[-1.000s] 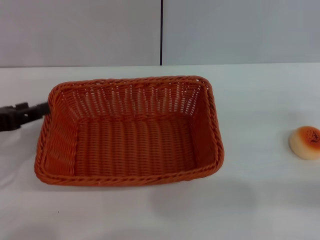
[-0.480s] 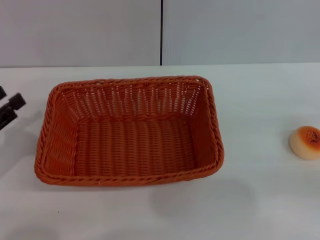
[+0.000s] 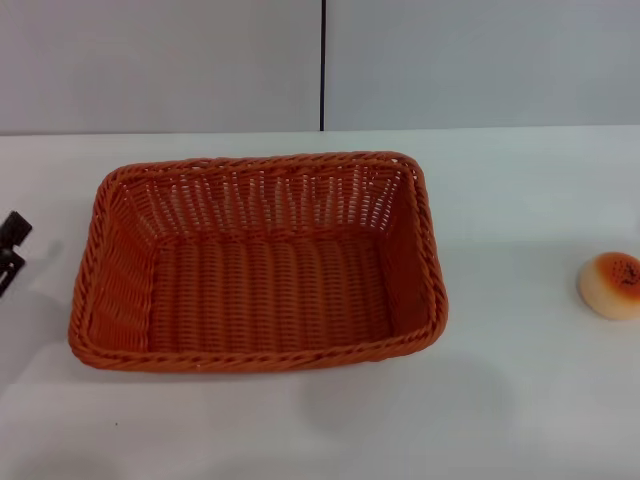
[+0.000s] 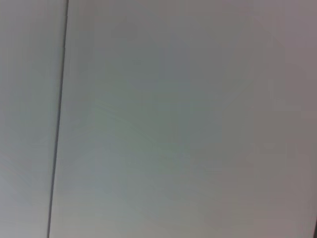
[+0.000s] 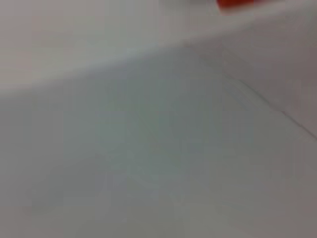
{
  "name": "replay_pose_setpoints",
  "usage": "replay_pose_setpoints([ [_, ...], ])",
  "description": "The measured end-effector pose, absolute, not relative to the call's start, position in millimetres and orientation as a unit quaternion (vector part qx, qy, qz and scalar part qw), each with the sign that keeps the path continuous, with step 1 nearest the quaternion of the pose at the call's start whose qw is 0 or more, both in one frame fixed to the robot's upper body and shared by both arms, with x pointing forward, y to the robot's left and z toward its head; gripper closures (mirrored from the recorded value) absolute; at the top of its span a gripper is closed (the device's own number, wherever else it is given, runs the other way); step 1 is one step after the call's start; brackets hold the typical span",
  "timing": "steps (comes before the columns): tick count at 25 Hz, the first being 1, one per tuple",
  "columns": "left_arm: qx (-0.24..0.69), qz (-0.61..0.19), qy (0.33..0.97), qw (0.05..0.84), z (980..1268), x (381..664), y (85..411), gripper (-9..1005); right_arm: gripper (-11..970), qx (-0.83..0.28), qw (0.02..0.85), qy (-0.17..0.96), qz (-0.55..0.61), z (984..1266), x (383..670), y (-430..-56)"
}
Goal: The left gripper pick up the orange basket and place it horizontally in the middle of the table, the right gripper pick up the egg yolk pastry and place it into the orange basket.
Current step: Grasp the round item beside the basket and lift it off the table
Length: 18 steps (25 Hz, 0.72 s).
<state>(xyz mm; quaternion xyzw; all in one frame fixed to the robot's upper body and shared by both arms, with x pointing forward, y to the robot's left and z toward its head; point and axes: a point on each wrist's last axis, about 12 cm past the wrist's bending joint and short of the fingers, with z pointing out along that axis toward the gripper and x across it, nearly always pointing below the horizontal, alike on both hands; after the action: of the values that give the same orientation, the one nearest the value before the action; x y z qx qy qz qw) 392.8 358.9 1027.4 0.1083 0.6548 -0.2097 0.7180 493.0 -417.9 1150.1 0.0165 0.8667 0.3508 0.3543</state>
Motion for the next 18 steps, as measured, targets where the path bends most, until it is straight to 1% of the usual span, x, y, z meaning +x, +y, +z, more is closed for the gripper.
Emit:
replay_pose_setpoints([
  [2,0.107,-0.207,0.656,0.718,1025,392,357,379,395,0.017,0.290,0.895,0.339,1157,504,-413],
  [3,0.107,-0.202,0.658,0.718,1023,391,356,379,396,0.017,0.290,0.895,0.339,1157,504,-413],
  [4,0.107,-0.200,0.659,0.718,1023,391,356,379,397,0.017,0.261,0.907,0.329,1159,509,-411],
  [5,0.109,-0.196,0.660,0.717,1022,390,356,379,399,0.014,0.209,0.929,0.305,1160,519,-405],
  [6,0.109,-0.196,0.660,0.717,1022,390,356,379,400,0.014,0.209,0.929,0.305,1160,519,-405],
  [7,0.109,-0.194,0.661,0.717,1021,389,355,379,401,0.006,0.173,0.943,0.283,1159,529,-398],
  [11,0.102,-0.192,0.668,0.712,1017,385,354,380,407,-0.004,0.153,0.950,0.272,1155,540,-388],
  [12,0.102,-0.191,0.669,0.711,1016,385,354,380,408,-0.010,0.149,0.951,0.269,1149,546,-382],
  [13,0.101,-0.190,0.671,0.710,1016,384,355,380,409,-0.010,0.149,0.951,0.269,1149,546,-382],
  [15,0.100,-0.189,0.674,0.707,1015,384,355,380,412,-0.014,0.140,0.953,0.268,1137,555,-374],
  [18,0.098,-0.188,0.676,0.706,1014,382,355,381,416,-0.016,0.135,0.952,0.273,1129,560,-369],
])
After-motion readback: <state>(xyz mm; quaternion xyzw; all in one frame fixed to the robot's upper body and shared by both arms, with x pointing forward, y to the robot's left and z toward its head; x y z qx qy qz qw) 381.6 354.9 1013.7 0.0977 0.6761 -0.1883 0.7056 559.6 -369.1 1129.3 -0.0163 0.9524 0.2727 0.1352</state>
